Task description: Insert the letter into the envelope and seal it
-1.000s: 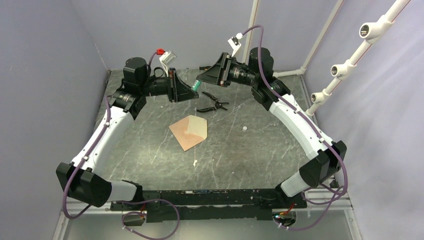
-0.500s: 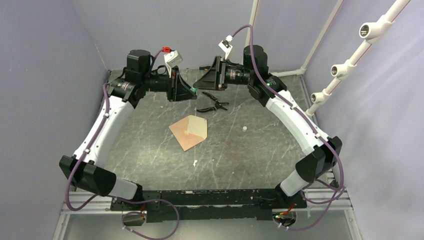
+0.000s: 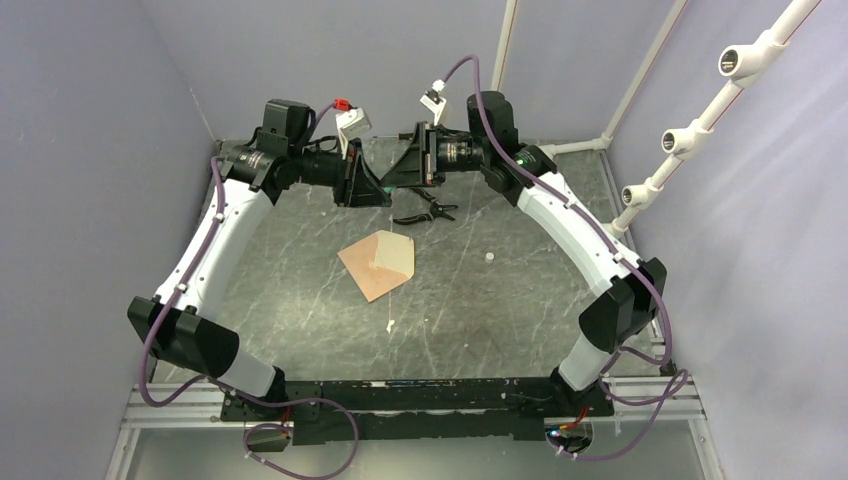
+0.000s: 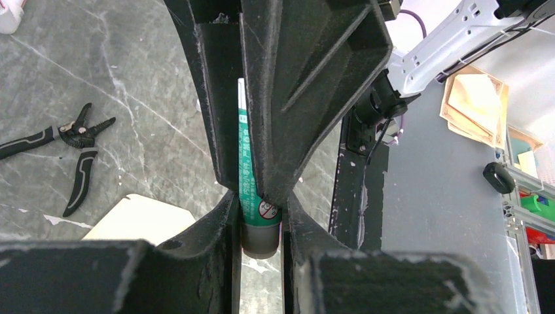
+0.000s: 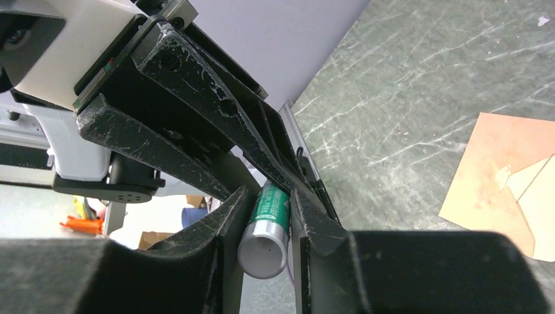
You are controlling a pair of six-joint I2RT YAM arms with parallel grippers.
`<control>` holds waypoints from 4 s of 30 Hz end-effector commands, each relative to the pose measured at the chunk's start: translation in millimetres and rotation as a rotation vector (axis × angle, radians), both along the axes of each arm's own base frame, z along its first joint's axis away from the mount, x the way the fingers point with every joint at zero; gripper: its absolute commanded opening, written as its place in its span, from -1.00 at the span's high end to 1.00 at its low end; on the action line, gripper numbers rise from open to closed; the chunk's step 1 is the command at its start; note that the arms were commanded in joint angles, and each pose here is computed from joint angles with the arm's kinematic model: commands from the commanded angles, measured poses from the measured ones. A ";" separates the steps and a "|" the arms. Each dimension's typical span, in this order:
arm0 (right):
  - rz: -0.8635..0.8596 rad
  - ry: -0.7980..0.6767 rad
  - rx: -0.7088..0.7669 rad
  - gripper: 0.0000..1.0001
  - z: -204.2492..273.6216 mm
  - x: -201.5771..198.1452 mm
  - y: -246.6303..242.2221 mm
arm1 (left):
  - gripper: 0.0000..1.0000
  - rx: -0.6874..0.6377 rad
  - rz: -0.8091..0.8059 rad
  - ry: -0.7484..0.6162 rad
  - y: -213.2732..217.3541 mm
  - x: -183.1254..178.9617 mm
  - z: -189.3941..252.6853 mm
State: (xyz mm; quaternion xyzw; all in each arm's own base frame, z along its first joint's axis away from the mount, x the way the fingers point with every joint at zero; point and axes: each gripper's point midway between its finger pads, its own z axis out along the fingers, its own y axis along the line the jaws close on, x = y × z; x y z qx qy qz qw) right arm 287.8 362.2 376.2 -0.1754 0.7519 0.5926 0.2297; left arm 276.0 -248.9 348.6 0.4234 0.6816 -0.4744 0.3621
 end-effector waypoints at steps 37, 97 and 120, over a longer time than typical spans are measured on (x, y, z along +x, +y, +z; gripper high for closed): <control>-0.293 -0.308 -0.217 1.00 -51.6 53.2 -24.9 | -0.83 -0.012 0.288 0.014 28.8 8.9 -3.4; -0.215 -0.431 -0.969 1.00 -312.5 39.5 74.0 | 0.95 0.209 0.977 1.295 108.7 75.1 -349.8; -0.176 -0.310 -1.093 1.00 -343.7 20.4 49.5 | 0.95 0.353 1.073 1.350 124.8 55.6 -377.6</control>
